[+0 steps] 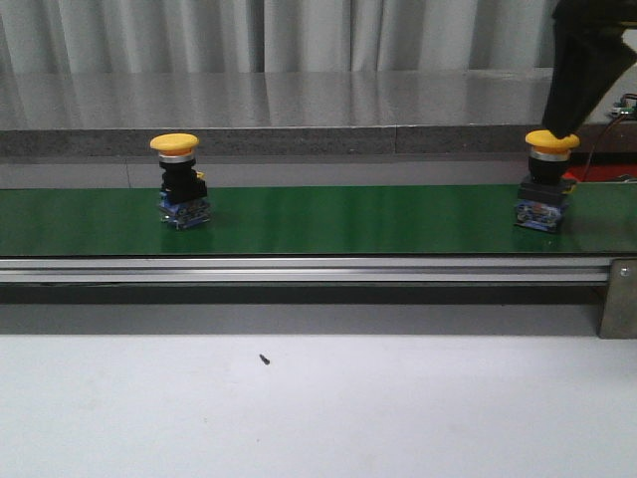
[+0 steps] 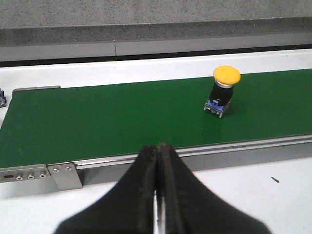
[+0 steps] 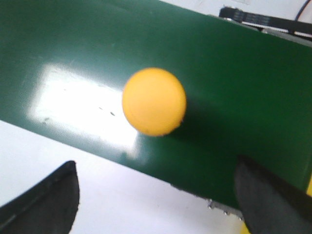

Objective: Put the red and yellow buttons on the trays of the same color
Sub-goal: 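Grasp the first yellow button at the belt end with the right gripper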

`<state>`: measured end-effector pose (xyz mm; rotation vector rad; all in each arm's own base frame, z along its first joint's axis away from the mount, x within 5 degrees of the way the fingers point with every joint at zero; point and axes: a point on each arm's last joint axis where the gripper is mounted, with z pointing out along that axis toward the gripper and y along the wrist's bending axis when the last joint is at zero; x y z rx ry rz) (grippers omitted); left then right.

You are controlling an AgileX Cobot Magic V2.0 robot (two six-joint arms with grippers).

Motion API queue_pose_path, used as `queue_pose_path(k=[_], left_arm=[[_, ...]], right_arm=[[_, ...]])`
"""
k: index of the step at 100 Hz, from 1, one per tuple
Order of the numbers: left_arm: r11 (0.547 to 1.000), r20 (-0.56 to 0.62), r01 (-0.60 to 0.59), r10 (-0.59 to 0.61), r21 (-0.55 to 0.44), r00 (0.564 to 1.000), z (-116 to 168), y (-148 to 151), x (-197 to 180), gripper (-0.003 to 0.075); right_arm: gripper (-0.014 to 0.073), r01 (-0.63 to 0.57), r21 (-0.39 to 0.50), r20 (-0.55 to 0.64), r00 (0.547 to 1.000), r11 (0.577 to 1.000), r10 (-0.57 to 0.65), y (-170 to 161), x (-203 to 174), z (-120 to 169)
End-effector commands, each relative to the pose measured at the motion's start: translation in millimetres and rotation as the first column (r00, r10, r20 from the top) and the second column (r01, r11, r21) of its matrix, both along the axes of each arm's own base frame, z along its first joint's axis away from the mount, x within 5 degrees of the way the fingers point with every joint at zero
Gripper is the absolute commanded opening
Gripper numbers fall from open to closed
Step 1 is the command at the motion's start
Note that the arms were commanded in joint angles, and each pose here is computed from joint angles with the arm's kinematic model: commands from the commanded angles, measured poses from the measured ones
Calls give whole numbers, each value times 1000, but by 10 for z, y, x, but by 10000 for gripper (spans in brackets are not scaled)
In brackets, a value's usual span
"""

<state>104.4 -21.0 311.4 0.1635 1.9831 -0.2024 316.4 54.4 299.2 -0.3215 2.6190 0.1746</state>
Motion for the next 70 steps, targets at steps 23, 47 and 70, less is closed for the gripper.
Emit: queue_pose_path(k=[23, 47, 70], left_arm=[[1000, 99, -13, 15, -24, 995, 161, 3, 22, -20], [1000, 99, -13, 15, -24, 995, 161, 3, 22, -20], [1000, 99, -13, 15, -24, 995, 161, 3, 22, -20]], right_arm=[[622, -22, -29, 32, 999, 999, 23, 29, 389, -29], [245, -21, -44, -55, 998, 999, 19, 0, 440, -214], [129, -14, -41, -110, 994, 999, 9, -38, 403, -120]])
